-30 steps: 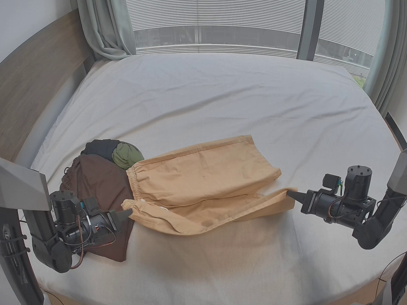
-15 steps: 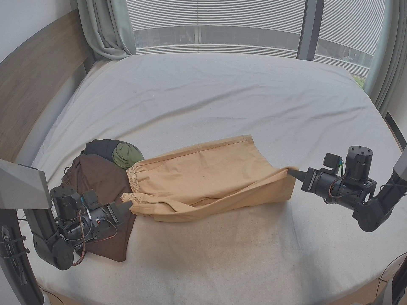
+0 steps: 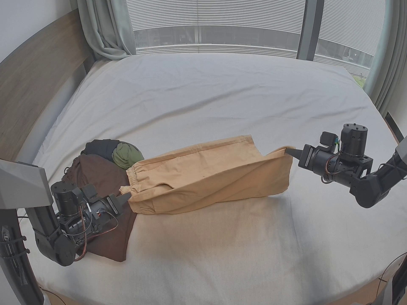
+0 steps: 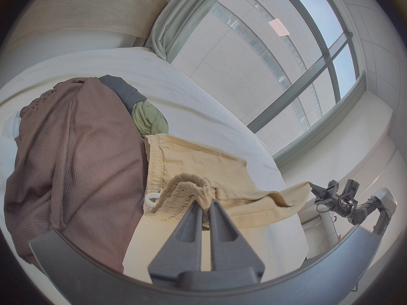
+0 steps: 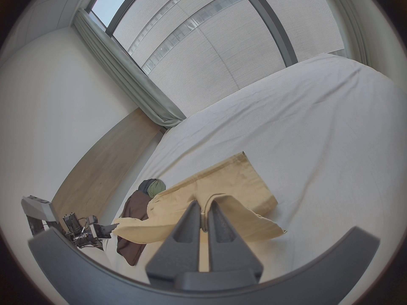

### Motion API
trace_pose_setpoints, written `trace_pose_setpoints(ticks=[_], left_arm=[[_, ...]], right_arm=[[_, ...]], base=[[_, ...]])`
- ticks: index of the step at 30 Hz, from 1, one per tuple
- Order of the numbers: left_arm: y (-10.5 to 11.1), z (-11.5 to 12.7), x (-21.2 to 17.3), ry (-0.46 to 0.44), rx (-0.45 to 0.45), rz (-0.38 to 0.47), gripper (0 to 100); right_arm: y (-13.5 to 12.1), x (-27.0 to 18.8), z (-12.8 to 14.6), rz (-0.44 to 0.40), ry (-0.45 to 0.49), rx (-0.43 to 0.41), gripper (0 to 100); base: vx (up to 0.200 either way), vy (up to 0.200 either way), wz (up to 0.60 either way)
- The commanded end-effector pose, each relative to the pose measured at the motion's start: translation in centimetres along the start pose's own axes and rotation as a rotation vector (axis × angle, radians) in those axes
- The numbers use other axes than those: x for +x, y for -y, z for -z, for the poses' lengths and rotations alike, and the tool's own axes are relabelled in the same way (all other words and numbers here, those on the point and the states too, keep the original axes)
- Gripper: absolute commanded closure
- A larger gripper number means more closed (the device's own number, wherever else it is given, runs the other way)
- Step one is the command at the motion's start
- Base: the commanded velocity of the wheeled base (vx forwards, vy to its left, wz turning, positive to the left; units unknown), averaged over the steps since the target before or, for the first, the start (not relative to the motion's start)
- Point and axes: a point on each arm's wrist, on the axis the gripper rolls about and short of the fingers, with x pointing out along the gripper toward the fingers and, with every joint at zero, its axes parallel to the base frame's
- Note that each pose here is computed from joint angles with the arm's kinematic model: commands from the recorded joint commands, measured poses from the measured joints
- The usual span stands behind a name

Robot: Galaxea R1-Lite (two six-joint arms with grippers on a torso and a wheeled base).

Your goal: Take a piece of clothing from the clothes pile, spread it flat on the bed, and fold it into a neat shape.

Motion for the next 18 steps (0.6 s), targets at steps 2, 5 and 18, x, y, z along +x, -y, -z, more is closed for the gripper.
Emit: trace_pose_setpoints(ticks=[2, 5, 18], left_arm=[[0.0, -0.5, 0.5, 0.031, -0.013, -0.002, 100], [0.0, -0.6, 0.6, 0.036, -0.015, 0.0, 100], [-0.4, -1.4, 1.9, 0.111, -0.059, -0.044, 100]], right_arm=[[0.2, 1.5, -1.4, 0.002, 0.017, -0.003, 100], [0.3, 2.4, -2.1, 0.004, 0.02, -0.003, 100], [0.0, 5.5, -5.1, 0.004, 0.027, -0.006, 100]], base=[[0.0, 0.0, 0.0], [0.0, 0.0, 0.0], [0.0, 0.0, 0.0]])
